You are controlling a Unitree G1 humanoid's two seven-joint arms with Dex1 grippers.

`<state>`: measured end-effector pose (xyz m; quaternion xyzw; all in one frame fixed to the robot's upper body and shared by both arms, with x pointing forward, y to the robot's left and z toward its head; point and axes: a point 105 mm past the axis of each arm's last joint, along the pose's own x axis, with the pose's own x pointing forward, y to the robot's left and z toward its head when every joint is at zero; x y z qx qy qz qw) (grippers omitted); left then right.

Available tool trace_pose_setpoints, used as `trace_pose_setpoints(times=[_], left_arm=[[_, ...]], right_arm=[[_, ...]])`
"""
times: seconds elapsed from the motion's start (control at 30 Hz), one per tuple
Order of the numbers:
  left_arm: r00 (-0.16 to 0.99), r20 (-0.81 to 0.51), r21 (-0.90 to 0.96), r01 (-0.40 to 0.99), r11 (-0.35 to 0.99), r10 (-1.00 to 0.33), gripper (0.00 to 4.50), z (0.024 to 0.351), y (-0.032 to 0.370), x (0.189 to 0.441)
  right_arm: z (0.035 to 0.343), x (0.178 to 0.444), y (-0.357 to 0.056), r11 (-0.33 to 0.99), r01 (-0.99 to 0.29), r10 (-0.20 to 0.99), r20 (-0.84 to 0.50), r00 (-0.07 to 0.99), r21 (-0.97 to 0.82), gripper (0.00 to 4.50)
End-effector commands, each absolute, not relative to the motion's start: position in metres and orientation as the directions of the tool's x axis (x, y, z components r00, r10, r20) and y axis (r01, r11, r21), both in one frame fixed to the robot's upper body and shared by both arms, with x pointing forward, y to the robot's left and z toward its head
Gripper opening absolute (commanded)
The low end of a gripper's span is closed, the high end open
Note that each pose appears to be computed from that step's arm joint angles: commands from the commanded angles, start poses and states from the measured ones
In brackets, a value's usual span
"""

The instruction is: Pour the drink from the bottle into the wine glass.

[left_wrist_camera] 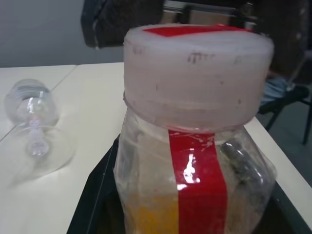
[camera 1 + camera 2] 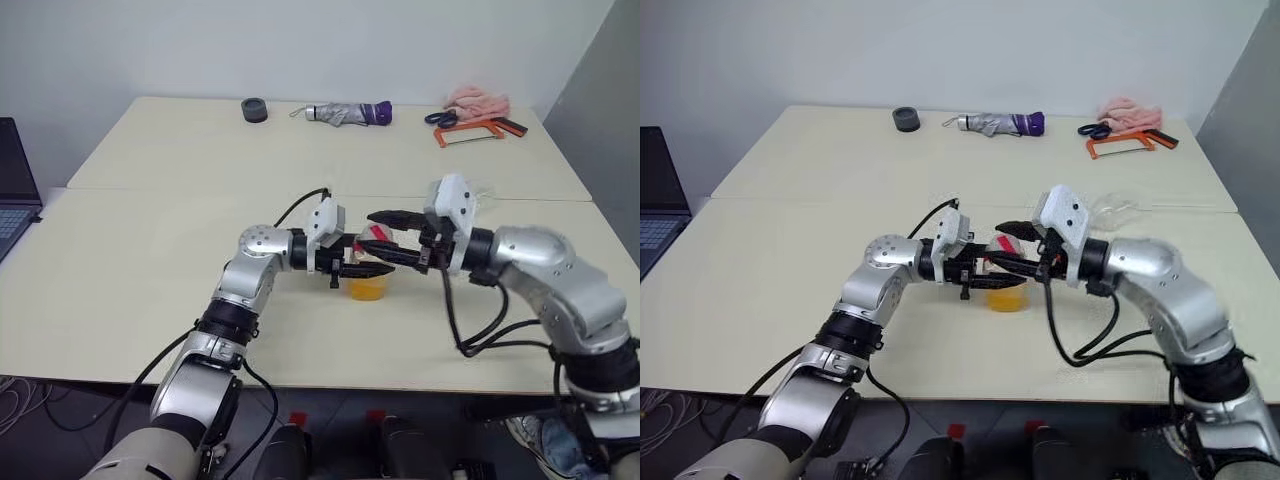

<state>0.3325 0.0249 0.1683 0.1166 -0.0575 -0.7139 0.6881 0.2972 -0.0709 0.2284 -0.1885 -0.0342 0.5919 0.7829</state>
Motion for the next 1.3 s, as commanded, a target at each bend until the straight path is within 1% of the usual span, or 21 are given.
trace_pose_setpoints(times=[0.03,0.1,0.17,0.2,0.33,0.37,0.4,0.47,0.5,0.6,0.67,0.73,0.83,1.07,1.17,1.2,1.3], left_arm=[[-0.028,-0.035,0.310,0.950,-0.037,-0.999,1.77,0.198,0.032,0.335],[-0.013,-0.023,0.312,0.950,-0.019,-1.000,1.77,0.199,0.031,0.337],[0.003,-0.013,0.310,0.951,-0.001,-1.000,1.77,0.199,0.031,0.339],[0.012,-0.006,0.309,0.951,0.009,-1.000,1.77,0.200,0.031,0.340],[0.028,0.004,0.301,0.953,0.028,-1.000,1.77,0.198,0.030,0.342],[0.032,0.006,0.300,0.953,0.032,-0.999,1.77,0.198,0.030,0.342],[0.038,0.010,0.298,0.954,0.039,-0.999,1.77,0.198,0.030,0.344],[0.045,0.019,0.289,0.956,0.049,-0.999,1.77,0.199,0.028,0.346],[0.046,0.020,0.287,0.957,0.050,-0.999,1.77,0.199,0.027,0.347],[0.044,0.016,0.284,0.958,0.046,-0.999,1.77,0.198,0.025,0.349],[0.039,0.014,0.283,0.958,0.041,-0.999,1.77,0.197,0.023,0.350],[0.029,0.008,0.285,0.958,0.030,-1.000,1.77,0.197,0.020,0.350],[0.024,0.007,0.286,0.958,0.025,-1.000,1.77,0.197,0.019,0.350],[0.021,0.000,0.296,0.955,0.020,-1.000,1.77,0.194,0.017,0.351],[0.023,0.000,0.298,0.954,0.022,-1.000,1.77,0.194,0.018,0.352],[0.026,-0.001,0.300,0.954,0.024,-1.000,1.77,0.194,0.019,0.352],[0.030,-0.001,0.304,0.952,0.028,-1.000,1.77,0.195,0.020,0.352]], right_arm=[[0.233,0.301,-0.084,0.192,-0.925,0.941,-0.207,0.268,-0.327,1.83],[0.236,0.298,-0.087,0.217,-0.927,0.945,-0.173,0.278,-0.306,1.83],[0.240,0.298,-0.092,0.288,-0.903,0.933,-0.117,0.340,-0.319,2.58],[0.242,0.297,-0.094,0.319,-0.891,0.926,-0.093,0.365,-0.323,2.85],[0.259,0.282,-0.096,0.471,-0.823,0.876,0.061,0.479,-0.318,4.26],[0.261,0.275,-0.094,0.493,-0.816,0.866,0.087,0.492,-0.302,4.50],[0.259,0.268,-0.090,0.503,-0.816,0.862,0.093,0.499,-0.284,4.50],[0.246,0.256,-0.082,0.520,-0.816,0.851,0.069,0.521,-0.252,4.50],[0.242,0.257,-0.079,0.558,-0.797,0.827,0.073,0.558,-0.230,4.50],[0.234,0.271,-0.076,0.693,-0.681,0.713,0.084,0.696,-0.236,4.50],[0.236,0.279,-0.074,0.755,-0.611,0.648,0.124,0.752,-0.239,4.50],[0.240,0.284,-0.070,0.794,-0.560,0.601,0.168,0.781,-0.237,4.50],[0.240,0.286,-0.066,0.813,-0.533,0.576,0.188,0.796,-0.235,4.50],[0.236,0.289,-0.060,0.822,-0.549,0.570,0.195,0.798,-0.152,4.50],[0.233,0.290,-0.060,0.819,-0.555,0.573,0.185,0.798,-0.144,3.89],[0.230,0.290,-0.059,0.812,-0.567,0.584,0.167,0.794,-0.142,3.60],[0.220,0.289,-0.055,0.779,-0.609,0.625,0.109,0.773,-0.147,2.49]])
